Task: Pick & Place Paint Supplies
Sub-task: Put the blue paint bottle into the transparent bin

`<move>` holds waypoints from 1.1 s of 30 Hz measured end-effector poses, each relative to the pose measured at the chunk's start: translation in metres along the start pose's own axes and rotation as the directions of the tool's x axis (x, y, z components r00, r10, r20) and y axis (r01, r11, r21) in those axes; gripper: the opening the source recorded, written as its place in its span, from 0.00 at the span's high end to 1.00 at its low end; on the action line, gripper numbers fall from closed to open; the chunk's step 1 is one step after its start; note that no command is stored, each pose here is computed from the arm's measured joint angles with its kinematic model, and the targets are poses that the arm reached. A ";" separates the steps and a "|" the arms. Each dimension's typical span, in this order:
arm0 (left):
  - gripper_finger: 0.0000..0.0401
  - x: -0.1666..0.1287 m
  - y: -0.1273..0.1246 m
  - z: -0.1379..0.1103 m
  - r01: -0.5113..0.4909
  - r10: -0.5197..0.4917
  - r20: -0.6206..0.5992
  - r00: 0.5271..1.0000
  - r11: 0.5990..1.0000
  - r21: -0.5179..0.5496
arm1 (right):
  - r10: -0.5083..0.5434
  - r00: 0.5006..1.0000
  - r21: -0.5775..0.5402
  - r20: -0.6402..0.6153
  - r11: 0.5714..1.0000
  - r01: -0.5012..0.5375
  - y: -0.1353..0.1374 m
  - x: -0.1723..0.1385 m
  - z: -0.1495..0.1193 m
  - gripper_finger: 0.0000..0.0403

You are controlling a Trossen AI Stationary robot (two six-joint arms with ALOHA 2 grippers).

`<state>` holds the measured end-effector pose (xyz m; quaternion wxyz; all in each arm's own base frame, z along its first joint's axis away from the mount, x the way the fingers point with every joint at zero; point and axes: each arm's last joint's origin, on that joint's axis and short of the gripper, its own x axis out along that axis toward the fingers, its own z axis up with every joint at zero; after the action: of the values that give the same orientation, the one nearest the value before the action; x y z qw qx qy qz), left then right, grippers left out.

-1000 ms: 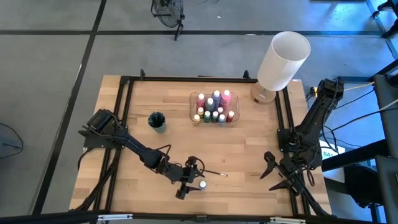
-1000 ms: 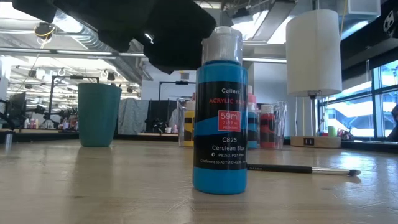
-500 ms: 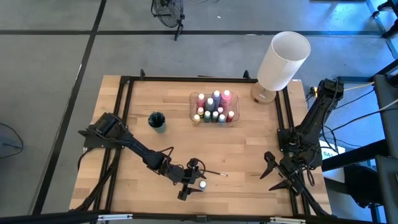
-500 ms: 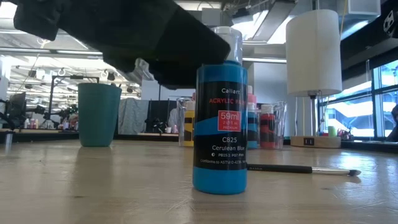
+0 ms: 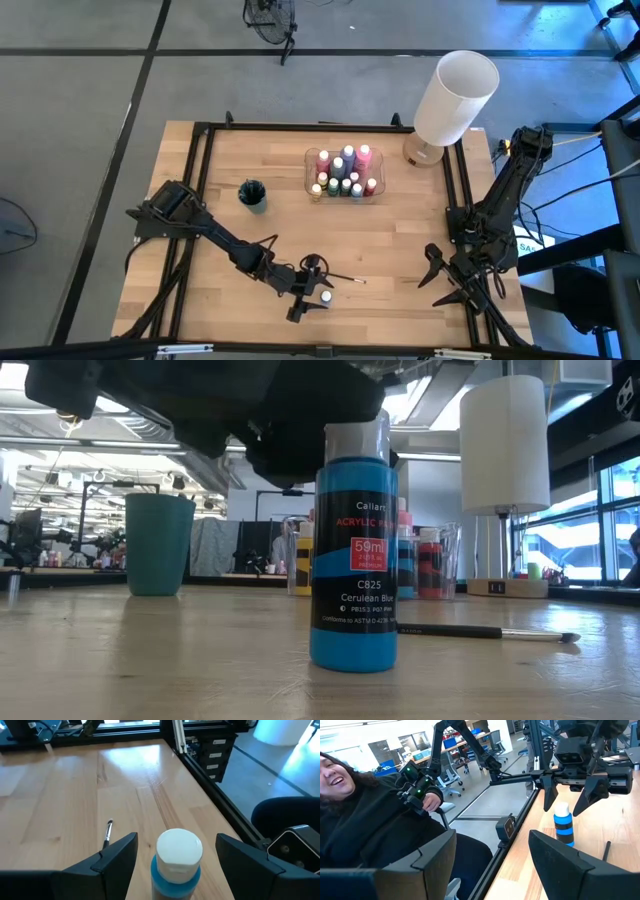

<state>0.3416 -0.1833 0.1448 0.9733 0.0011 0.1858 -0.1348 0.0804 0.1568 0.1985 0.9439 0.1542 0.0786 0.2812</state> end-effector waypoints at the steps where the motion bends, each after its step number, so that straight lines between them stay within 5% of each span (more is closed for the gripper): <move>1: 0.34 0.000 0.000 0.000 0.000 0.000 0.000 1.000 1.000 -0.001 | 0.000 1.000 0.000 0.000 1.000 0.000 0.000 0.000 0.000 0.37; 25: 0.34 -0.001 0.000 0.000 0.009 -0.009 -0.010 1.000 0.999 -0.047 | -0.001 1.000 0.028 -0.003 1.000 0.001 0.000 0.001 -0.001 0.37; 33: 0.34 -0.023 0.001 0.021 -0.013 0.009 -0.058 0.998 0.997 -0.078 | -0.001 1.000 0.028 -0.003 1.000 0.001 0.000 0.001 -0.001 0.37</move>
<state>0.3294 -0.1776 0.1725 0.9675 -0.0323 0.2191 -0.1219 0.0808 0.1580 0.1973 0.9417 0.1668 0.0843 0.2798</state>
